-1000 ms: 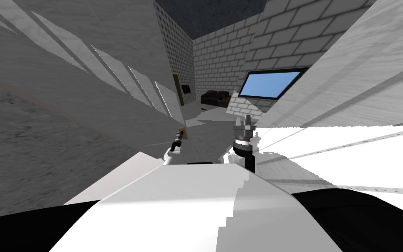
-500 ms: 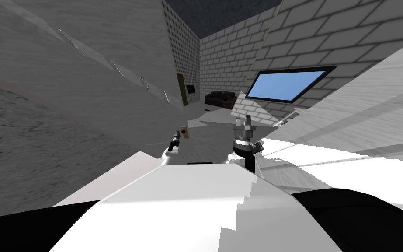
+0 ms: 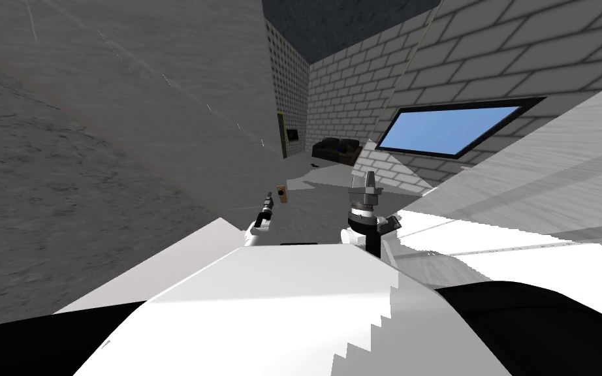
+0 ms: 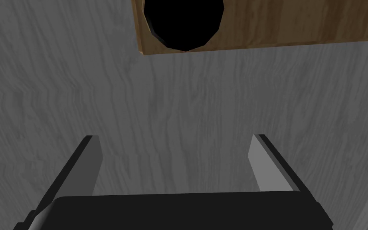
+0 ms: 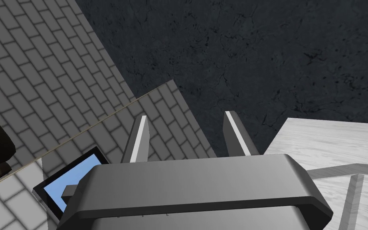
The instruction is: Push the door open
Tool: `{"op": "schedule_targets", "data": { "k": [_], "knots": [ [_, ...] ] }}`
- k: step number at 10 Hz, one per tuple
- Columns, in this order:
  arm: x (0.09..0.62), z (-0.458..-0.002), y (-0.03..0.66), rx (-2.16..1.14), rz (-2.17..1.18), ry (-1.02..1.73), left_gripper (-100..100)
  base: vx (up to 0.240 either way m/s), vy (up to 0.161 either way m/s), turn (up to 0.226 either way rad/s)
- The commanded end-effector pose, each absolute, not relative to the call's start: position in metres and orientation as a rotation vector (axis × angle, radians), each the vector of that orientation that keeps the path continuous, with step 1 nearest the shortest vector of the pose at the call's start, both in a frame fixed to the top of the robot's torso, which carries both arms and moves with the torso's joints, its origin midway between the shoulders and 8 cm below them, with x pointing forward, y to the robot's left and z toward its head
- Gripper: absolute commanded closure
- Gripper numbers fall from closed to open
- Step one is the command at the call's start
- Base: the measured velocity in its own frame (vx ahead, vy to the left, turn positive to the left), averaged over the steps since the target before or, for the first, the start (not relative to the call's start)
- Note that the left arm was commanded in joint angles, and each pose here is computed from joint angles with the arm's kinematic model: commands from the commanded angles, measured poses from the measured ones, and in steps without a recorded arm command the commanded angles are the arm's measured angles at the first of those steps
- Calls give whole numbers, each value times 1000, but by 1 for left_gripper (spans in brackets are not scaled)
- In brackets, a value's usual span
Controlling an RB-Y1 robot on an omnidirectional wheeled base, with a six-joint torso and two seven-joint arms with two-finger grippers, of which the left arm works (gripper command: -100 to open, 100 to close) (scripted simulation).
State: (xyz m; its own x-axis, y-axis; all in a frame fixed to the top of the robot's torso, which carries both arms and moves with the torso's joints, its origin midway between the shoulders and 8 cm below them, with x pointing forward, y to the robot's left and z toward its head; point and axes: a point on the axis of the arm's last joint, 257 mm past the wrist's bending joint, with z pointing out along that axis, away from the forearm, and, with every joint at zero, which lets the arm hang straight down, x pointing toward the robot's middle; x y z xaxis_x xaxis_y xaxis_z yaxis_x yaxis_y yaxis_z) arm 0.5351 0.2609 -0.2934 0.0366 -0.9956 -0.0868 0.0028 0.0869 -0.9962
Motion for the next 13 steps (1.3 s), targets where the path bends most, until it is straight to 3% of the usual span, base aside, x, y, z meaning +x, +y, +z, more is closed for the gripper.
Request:
{"op": "schedule_targets", "data": {
  "k": [1,13],
  "knots": [
    [532,-296,244,-1146,-1138,1244,-100,-14,-4,171],
    [492,-301,98,-1086,-1332,1374,-100,-19,-6,191]
  ]
}}
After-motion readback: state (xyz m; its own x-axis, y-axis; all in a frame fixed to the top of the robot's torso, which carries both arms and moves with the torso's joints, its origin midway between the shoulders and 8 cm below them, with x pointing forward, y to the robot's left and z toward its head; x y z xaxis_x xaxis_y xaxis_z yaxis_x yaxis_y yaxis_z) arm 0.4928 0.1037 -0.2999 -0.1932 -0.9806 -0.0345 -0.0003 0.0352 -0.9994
